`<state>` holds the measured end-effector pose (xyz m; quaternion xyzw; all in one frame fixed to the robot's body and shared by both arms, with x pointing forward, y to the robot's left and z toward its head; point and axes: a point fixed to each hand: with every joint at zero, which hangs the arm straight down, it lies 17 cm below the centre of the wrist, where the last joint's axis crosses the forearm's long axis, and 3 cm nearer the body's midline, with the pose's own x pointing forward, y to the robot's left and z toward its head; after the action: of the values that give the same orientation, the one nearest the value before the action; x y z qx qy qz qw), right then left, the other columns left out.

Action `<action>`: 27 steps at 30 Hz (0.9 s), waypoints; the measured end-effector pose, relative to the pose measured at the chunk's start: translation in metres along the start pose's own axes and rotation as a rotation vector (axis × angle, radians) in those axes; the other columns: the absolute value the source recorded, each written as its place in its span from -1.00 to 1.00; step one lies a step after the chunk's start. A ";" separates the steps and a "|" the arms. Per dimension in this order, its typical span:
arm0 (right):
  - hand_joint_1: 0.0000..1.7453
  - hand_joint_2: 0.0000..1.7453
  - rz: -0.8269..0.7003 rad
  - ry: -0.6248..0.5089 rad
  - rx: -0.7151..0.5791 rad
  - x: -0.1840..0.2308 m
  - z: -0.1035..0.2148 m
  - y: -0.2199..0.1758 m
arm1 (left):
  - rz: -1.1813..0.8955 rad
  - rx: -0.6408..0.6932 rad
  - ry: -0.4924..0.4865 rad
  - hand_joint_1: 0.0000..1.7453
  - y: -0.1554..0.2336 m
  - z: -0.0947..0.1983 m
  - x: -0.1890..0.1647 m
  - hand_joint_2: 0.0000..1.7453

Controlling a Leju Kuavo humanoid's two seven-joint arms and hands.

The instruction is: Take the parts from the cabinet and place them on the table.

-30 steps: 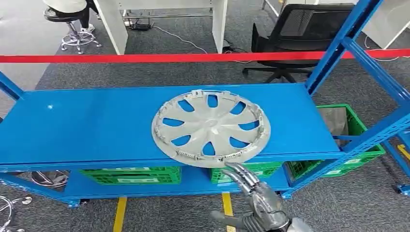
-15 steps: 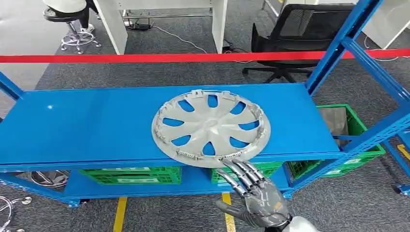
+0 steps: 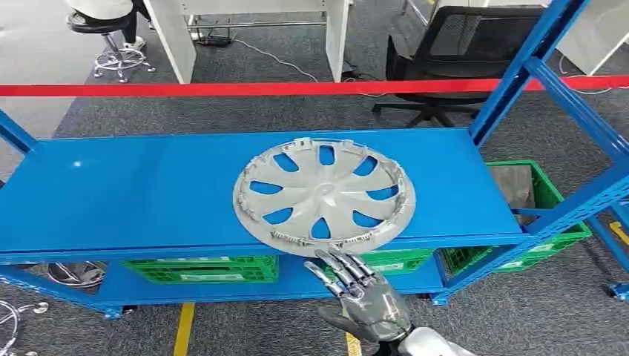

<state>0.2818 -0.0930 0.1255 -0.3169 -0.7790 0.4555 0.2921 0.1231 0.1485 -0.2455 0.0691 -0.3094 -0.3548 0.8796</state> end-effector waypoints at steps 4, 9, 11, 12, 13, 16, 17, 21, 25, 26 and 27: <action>-1.00 1.00 0.033 0.003 0.026 -0.006 0.001 0.007 | -0.010 -0.003 0.003 -1.00 0.000 0.000 -0.001 -1.00; -1.00 1.00 0.054 0.002 0.039 -0.008 0.000 0.011 | -0.016 -0.005 0.004 -1.00 0.000 0.000 -0.001 -1.00; -1.00 1.00 0.058 0.004 0.042 -0.009 0.000 0.012 | -0.021 -0.007 0.007 -1.00 -0.001 0.000 -0.001 -1.00; -1.00 1.00 0.061 0.005 0.043 -0.010 0.000 0.012 | -0.024 -0.007 0.006 -1.00 -0.001 0.000 -0.001 -1.00; -1.00 1.00 0.063 0.004 0.045 -0.010 0.000 0.012 | -0.026 -0.009 0.006 -1.00 -0.001 0.000 -0.001 -1.00; -1.00 1.00 0.065 0.007 0.044 -0.011 -0.001 0.012 | -0.028 -0.009 0.008 -1.00 -0.001 0.000 -0.002 -1.00; -1.00 1.00 0.065 0.007 0.044 -0.011 -0.001 0.012 | -0.028 -0.009 0.008 -1.00 -0.001 0.000 -0.002 -1.00; -1.00 1.00 0.074 0.008 0.044 -0.012 -0.001 0.012 | -0.028 -0.009 0.010 -1.00 -0.001 0.000 -0.002 -1.00; -1.00 1.00 0.095 0.010 0.050 -0.016 -0.006 0.012 | -0.030 -0.009 0.016 -1.00 -0.001 0.000 -0.003 -1.00; -1.00 1.00 0.100 0.011 0.049 -0.017 -0.007 0.012 | -0.029 -0.009 0.017 -1.00 -0.001 0.000 -0.003 -1.00; -1.00 1.00 0.103 0.011 0.044 -0.017 -0.009 0.011 | -0.030 -0.010 0.019 -1.00 -0.001 0.000 -0.003 -1.00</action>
<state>0.3015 -0.0971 0.1170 -0.3524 -0.7497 0.4853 0.2796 0.1206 0.1496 -0.2476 0.0729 -0.2982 -0.3689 0.8773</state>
